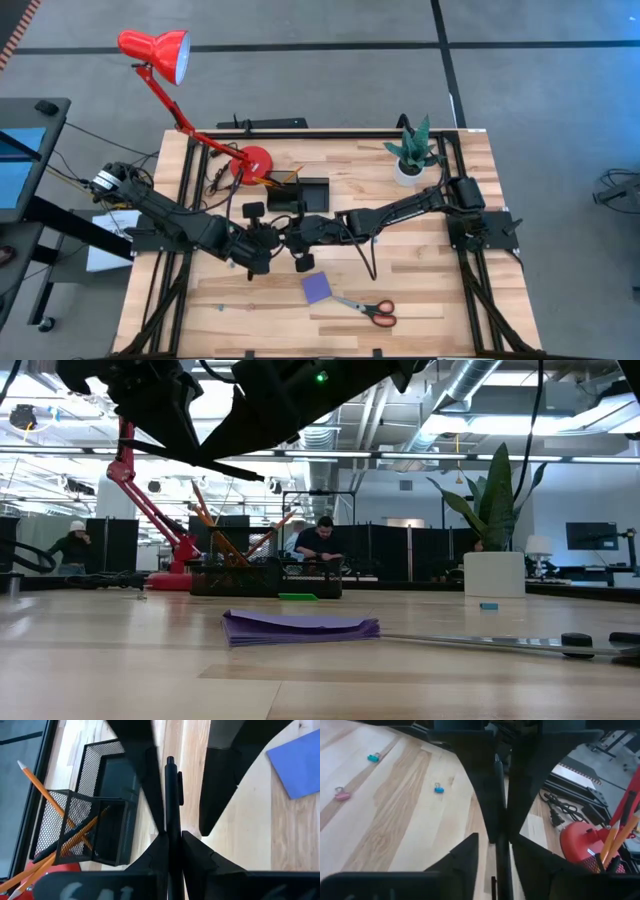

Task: Pick and place office supplies into organizer
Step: Put the black pen into the black desk organizer

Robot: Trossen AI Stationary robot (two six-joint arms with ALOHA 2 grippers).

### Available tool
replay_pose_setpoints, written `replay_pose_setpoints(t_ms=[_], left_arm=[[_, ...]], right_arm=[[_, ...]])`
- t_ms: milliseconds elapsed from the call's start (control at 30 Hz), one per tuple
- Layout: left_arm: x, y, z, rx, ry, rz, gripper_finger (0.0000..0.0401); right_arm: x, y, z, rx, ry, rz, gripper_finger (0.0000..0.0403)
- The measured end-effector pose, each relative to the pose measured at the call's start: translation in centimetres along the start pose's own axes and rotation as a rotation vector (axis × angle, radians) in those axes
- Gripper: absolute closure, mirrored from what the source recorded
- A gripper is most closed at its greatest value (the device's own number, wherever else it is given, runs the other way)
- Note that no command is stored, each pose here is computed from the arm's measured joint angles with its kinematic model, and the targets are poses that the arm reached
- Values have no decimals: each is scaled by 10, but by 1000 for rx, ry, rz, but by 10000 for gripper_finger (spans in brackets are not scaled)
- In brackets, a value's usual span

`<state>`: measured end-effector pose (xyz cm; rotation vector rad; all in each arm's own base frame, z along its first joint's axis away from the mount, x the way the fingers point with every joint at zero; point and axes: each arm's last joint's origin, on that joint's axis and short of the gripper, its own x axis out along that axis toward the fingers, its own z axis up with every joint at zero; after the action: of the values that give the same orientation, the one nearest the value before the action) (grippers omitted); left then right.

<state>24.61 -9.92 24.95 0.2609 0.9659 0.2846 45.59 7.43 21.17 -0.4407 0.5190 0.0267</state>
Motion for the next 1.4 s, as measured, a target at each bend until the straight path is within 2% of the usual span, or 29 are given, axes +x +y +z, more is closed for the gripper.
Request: replay_pose_setpoints(t_ms=[267,467,1000,1200,1300,1400], left_arm=[[-1,-1,1,-4,-11,-4,385],[-1,0,1,-1,-8,-2,385],[3,4,5,-18,-17,-12,385],[5,8,7,-33,-16,-12,383],[7,10,7,-45,-11,-6,350],[8,12,7,-51,-10,-2,305]], right_arm=[[2,0,-7,-8,66,-44,195],[4,0,-9,7,73,-37,184],[5,-1,-5,-9,31,-45,283],[5,-2,-8,-4,54,-40,354],[5,-3,-8,-4,54,-42,385],[5,-4,-9,17,57,-46,376]])
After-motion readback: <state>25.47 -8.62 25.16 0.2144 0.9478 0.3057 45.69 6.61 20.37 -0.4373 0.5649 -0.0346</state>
